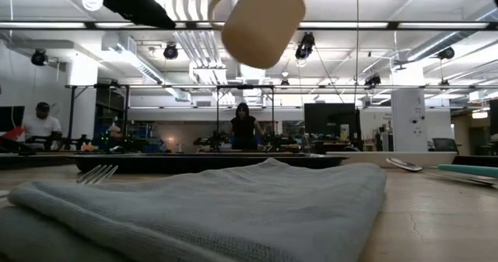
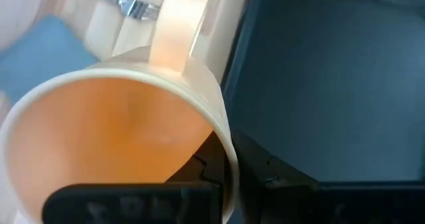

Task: Set up tray
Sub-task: Put the mug on the top left of the serving tray

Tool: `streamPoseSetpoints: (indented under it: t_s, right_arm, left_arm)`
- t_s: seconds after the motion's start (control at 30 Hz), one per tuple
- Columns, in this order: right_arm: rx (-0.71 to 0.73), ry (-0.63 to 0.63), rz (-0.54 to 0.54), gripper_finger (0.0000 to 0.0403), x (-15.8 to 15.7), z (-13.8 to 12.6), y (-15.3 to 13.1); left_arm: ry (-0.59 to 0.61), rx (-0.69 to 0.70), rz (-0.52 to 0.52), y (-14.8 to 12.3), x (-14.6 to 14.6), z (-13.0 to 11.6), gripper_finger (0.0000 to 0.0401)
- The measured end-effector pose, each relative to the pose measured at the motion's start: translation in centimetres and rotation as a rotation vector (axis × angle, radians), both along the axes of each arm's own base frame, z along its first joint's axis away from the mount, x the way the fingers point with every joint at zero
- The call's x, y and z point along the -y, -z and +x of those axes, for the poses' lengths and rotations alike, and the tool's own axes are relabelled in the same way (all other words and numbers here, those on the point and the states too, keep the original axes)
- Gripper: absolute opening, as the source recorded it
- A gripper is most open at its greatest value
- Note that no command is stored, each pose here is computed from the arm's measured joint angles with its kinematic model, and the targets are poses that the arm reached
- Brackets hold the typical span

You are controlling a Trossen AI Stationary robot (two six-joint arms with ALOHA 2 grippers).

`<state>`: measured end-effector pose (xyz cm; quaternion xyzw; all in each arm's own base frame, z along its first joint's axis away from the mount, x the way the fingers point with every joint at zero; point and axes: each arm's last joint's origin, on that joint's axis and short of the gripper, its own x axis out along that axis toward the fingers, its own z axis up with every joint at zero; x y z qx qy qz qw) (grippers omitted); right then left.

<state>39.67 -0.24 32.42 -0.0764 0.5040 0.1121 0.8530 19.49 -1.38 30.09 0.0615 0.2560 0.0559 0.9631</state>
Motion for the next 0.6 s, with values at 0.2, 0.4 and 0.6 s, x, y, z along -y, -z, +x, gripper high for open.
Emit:
streamPoseSetpoints:
  t_s: [0.2, 0.4, 0.6]
  right_arm:
    - [-0.085, -0.078, 0.006, 0.0008, -0.1, 3.0, 1.9]
    - [-0.056, -0.110, -0.013, 0.0008, 0.0, 3.9, 1.8]
    - [-0.010, -0.103, -0.040, 0.0008, 0.3, 4.1, 1.5]
  left_arm:
    - [0.065, -0.125, -0.049, -0.4, -0.2, 2.3, 0.0210]
    - [0.046, -0.196, -0.084, 1.2, -0.2, 3.6, 0.0210]
    - [0.030, -0.154, -0.113, 1.3, -0.1, 4.0, 0.0210]
